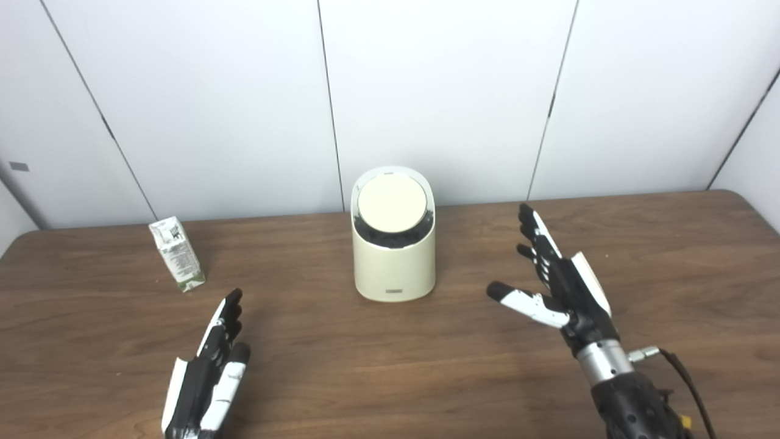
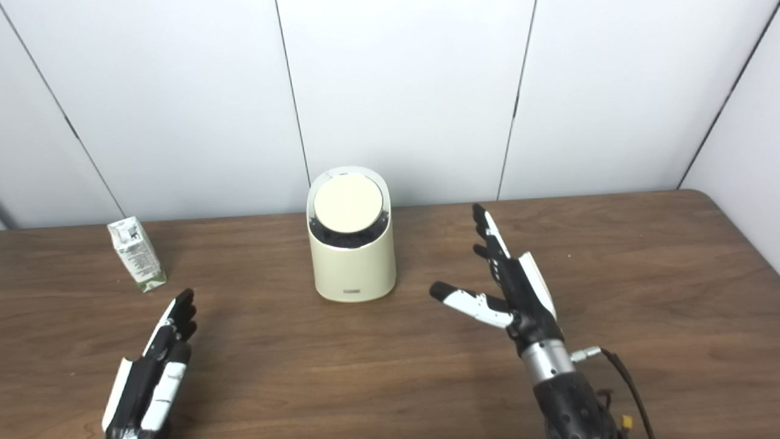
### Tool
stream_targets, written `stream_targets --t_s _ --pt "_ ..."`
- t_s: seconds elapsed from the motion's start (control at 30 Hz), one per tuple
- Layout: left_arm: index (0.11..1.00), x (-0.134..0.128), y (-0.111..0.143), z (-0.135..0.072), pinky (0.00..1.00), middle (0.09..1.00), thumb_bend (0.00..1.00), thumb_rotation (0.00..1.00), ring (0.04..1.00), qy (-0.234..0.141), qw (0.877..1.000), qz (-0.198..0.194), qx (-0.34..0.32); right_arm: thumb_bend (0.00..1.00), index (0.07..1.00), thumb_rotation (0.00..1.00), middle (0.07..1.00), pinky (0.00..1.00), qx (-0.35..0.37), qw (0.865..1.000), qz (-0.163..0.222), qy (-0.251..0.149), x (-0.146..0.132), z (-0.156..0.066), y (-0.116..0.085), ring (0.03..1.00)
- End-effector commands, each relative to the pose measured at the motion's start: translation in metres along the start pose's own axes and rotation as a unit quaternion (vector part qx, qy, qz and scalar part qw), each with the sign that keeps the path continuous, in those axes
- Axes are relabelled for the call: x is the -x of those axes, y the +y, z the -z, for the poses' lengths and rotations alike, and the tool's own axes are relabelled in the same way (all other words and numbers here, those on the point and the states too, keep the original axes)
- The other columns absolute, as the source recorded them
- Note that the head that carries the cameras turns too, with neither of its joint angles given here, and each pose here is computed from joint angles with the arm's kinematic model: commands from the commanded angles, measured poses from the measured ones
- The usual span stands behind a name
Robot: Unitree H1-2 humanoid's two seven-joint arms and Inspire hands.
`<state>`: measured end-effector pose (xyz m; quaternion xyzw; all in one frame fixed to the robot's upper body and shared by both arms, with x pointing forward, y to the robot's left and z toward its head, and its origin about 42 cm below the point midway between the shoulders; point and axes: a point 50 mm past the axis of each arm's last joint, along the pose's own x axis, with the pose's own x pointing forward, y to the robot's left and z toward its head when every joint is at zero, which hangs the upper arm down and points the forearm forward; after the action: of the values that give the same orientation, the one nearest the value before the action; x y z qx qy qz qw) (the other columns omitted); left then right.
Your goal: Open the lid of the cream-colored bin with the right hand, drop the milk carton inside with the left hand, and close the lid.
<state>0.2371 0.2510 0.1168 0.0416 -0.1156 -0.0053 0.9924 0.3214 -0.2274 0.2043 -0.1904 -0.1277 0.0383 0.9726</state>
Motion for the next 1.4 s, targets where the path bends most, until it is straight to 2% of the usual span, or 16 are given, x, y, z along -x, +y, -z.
stream_targets --t_s 0.0,0.1,0.27,0.47,0.63,0.83,0.93,1.1,1.37 --pt "1.0 0.016 -0.007 0.007 1.0 1.0 0.7 0.8 1.0 0.017 1.0 -0.002 0.009 0.9 1.0 0.61 0.975 0.89 0.017 0.999 0.008 -0.051 -0.027 -0.031 -0.007 0.955" --pt "1.0 0.018 -0.008 0.007 1.0 1.0 0.7 0.78 1.0 0.025 1.0 0.0 0.014 0.9 0.998 0.54 0.966 0.9 0.022 0.998 0.004 -0.062 -0.051 -0.048 -0.003 0.954" --pt "1.0 0.021 -0.011 0.007 1.0 1.0 0.7 0.77 1.0 0.027 0.999 -0.005 0.017 0.91 0.999 0.52 0.958 0.87 0.047 0.996 -0.007 -0.069 -0.079 -0.067 0.011 0.951" --pt "1.0 0.022 -0.014 0.006 1.0 1.0 0.71 0.76 1.0 0.031 0.999 0.0 0.016 0.87 0.988 0.41 0.956 0.82 0.064 0.995 -0.016 -0.068 -0.114 -0.074 0.027 0.941" --pt "1.0 0.023 -0.015 0.007 1.0 1.0 0.72 0.75 1.0 0.033 0.999 -0.002 0.019 0.88 0.992 0.41 0.973 0.83 0.096 0.993 -0.021 -0.069 -0.137 -0.078 0.036 0.944" --pt "1.0 0.023 -0.017 0.006 1.0 1.0 0.7 0.74 1.0 0.032 0.999 -0.002 0.017 0.88 0.993 0.42 0.963 0.86 0.133 0.99 -0.017 -0.052 -0.159 -0.074 0.046 0.94" --pt "1.0 0.023 -0.018 0.006 1.0 1.0 0.67 0.72 1.0 0.03 0.999 0.002 0.019 0.88 0.989 0.41 0.955 0.83 0.142 0.989 -0.012 -0.046 -0.168 -0.069 0.05 0.924" --pt "1.0 0.024 -0.019 0.006 1.0 1.0 0.69 0.73 1.0 0.036 0.999 0.003 0.019 0.88 0.987 0.39 0.958 0.81 0.142 0.989 -0.005 -0.04 -0.173 -0.064 0.05 0.921" --pt "1.0 0.025 -0.02 0.004 1.0 1.0 0.71 0.74 1.0 0.038 0.999 0.005 0.022 0.86 0.984 0.34 0.96 0.82 0.167 0.984 0.003 -0.057 -0.174 -0.056 0.045 0.924"
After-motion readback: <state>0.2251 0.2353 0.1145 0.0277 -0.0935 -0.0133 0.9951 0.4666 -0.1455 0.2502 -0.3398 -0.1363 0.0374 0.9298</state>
